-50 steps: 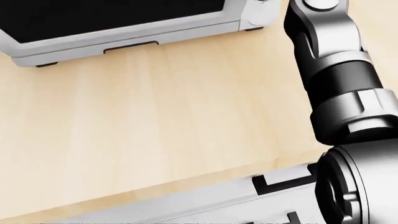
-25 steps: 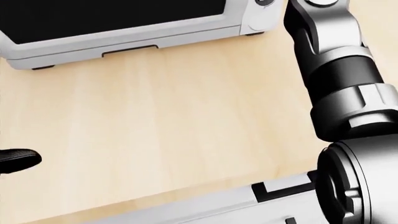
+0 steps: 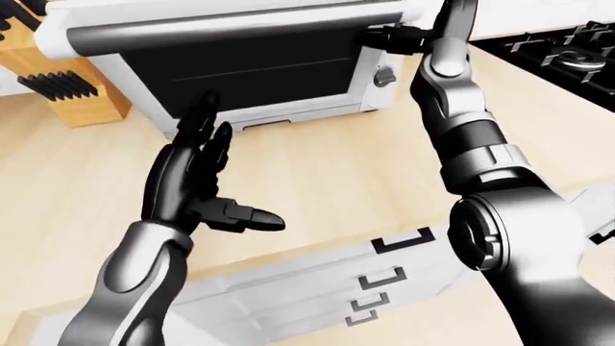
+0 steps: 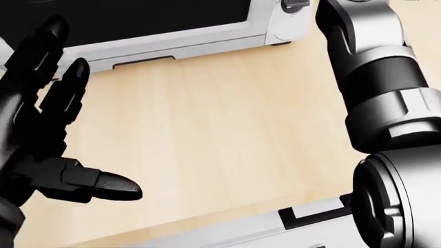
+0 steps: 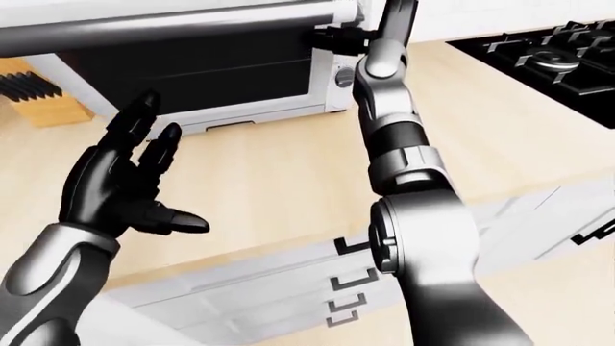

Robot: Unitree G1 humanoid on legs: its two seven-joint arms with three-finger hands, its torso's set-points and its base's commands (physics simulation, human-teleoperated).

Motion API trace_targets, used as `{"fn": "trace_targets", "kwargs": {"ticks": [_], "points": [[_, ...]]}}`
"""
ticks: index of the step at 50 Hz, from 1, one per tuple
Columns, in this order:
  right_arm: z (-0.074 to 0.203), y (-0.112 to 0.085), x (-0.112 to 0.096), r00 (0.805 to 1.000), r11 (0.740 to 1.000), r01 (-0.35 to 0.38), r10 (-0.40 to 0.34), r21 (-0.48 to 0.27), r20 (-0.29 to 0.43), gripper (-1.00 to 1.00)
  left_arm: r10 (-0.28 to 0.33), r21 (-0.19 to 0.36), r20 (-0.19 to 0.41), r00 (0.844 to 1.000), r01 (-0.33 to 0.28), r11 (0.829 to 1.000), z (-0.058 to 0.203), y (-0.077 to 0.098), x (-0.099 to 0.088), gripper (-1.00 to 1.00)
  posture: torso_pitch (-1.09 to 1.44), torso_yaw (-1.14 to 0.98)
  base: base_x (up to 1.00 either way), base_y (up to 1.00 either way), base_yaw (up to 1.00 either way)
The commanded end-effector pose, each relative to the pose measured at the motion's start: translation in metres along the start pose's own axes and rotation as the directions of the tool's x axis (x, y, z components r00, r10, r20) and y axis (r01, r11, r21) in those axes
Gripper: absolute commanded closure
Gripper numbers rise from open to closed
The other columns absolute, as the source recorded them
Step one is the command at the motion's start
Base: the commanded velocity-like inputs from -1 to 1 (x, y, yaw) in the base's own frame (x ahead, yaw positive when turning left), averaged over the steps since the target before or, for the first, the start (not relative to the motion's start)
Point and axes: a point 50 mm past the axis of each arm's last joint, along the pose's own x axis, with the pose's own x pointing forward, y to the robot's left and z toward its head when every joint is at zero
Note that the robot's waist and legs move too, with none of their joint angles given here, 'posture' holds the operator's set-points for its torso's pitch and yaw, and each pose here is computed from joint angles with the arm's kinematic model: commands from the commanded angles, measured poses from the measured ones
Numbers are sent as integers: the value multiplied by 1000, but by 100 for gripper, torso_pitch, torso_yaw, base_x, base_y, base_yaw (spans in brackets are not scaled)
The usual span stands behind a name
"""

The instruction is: Close the toaster oven door.

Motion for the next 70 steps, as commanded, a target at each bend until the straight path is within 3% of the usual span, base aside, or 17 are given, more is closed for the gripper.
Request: {"fn": "trace_targets", "kwargs": {"ticks": [1, 15, 30, 45, 62, 70], "points": [[47, 0, 4, 986, 997, 5, -19, 83, 165, -100, -22, 27, 75, 997, 20, 999, 9, -5, 1, -100, 0, 0, 0, 0, 0], [46, 1, 4, 987, 997, -1, -13, 83, 163, -100, -98, 73, 100, 990, 91, 993, 21, -15, 28, -100, 0, 0, 0, 0, 0], [47, 1, 4, 986, 997, -1, -12, 82, 163, -100, -128, 139, 137, 982, 109, 984, 47, 0, 66, -100, 0, 0, 0, 0, 0], [49, 1, 4, 986, 996, 7, -22, 88, 168, -100, -211, 131, 72, 975, 200, 971, 39, -7, 73, -100, 0, 0, 0, 0, 0], [47, -4, 4, 981, 996, 50, -62, 73, 182, -100, -154, 155, 99, 983, 138, 978, 55, 16, 93, -100, 0, 0, 0, 0, 0], [50, -5, 4, 975, 997, 68, -74, 35, 209, -100, -152, 170, 105, 983, 133, 976, 57, 18, 95, -100, 0, 0, 0, 0, 0]]}}
